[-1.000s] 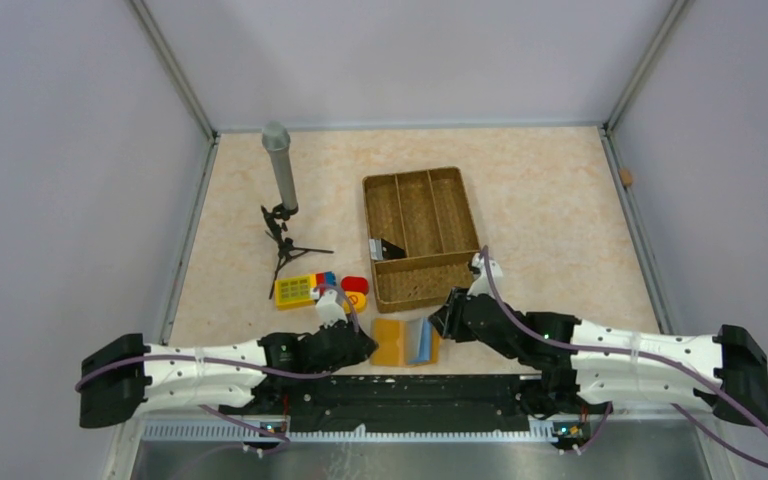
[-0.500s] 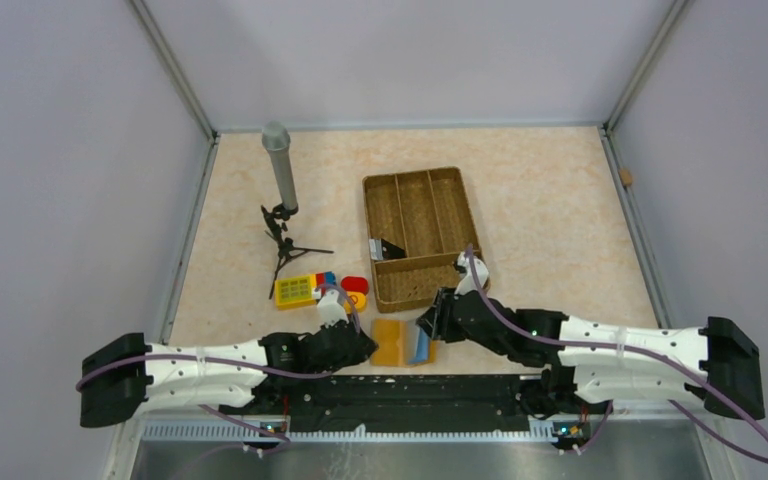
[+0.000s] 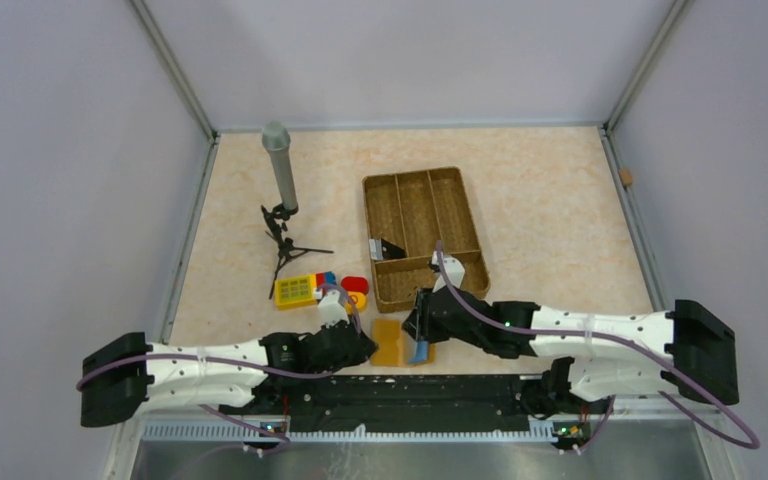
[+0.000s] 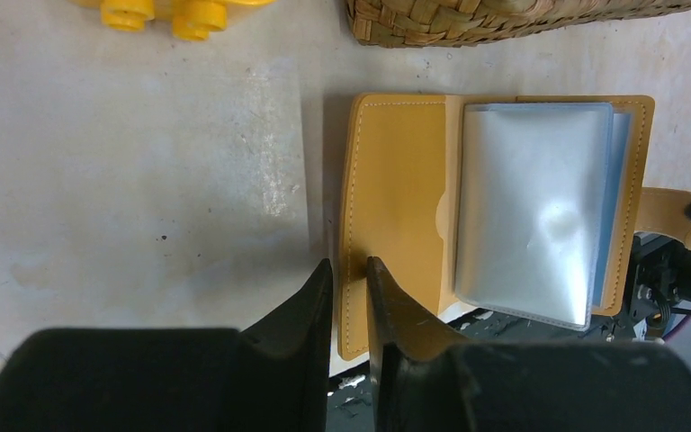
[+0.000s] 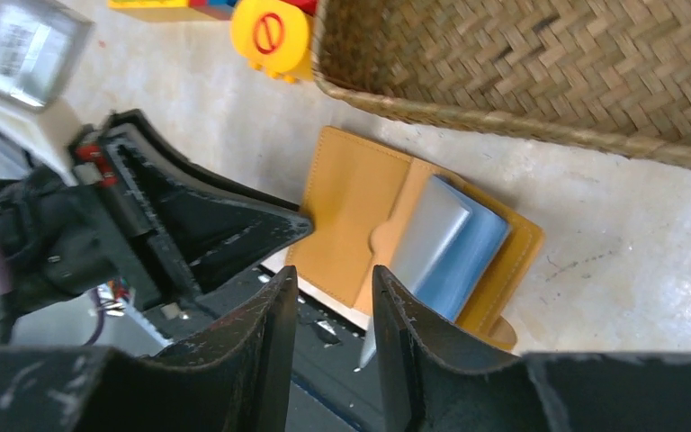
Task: Put the credit cards into the card holder
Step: Open the card holder at the corner of the board.
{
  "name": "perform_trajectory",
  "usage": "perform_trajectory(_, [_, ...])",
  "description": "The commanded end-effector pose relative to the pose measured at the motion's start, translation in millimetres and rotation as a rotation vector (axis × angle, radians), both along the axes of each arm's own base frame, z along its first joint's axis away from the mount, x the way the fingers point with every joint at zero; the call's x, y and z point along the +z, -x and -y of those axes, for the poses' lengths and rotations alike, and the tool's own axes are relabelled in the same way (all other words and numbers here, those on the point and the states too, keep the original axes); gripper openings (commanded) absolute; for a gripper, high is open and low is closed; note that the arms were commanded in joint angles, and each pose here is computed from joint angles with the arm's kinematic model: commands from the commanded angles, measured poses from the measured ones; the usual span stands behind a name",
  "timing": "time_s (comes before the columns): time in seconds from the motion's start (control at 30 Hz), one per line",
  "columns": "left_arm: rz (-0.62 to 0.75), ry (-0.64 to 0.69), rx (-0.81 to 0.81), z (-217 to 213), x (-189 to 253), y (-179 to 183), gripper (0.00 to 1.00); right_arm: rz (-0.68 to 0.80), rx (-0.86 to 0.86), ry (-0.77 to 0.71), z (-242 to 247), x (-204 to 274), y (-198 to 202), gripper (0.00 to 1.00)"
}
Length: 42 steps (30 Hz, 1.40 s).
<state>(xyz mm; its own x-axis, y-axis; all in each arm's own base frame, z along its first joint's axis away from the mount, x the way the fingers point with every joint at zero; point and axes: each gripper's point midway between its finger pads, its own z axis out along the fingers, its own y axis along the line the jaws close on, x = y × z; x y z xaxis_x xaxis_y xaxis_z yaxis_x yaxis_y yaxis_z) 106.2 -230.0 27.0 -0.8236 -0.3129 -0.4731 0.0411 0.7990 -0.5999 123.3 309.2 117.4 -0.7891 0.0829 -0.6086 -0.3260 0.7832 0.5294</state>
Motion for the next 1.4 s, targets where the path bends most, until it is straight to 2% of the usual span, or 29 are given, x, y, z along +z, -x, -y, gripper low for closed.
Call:
perform_trajectory(0.0, [0.022,0.044,-0.006,11.1,13.9,-4.3,0.20,-0.044,-0.022,0.017,-4.8,0.2,1.4,0.34])
perform_trajectory(0.27, [0.021,0.045,-0.007,11.4,13.7,-4.1,0.20,-0.100,-0.105,0.052,26.1,-27.8,-2.4,0.35])
perform_trajectory(1.07, [0.024,0.040,-0.015,13.1,14.5,-4.2,0.19,-0.160,-0.141,0.086,39.1,-71.5,-1.2,0.32])
perform_trajectory(1.37, [0.024,0.040,-0.020,14.1,14.1,-4.0,0.18,-0.164,-0.098,-0.012,17.7,-65.5,-0.3,0.29])
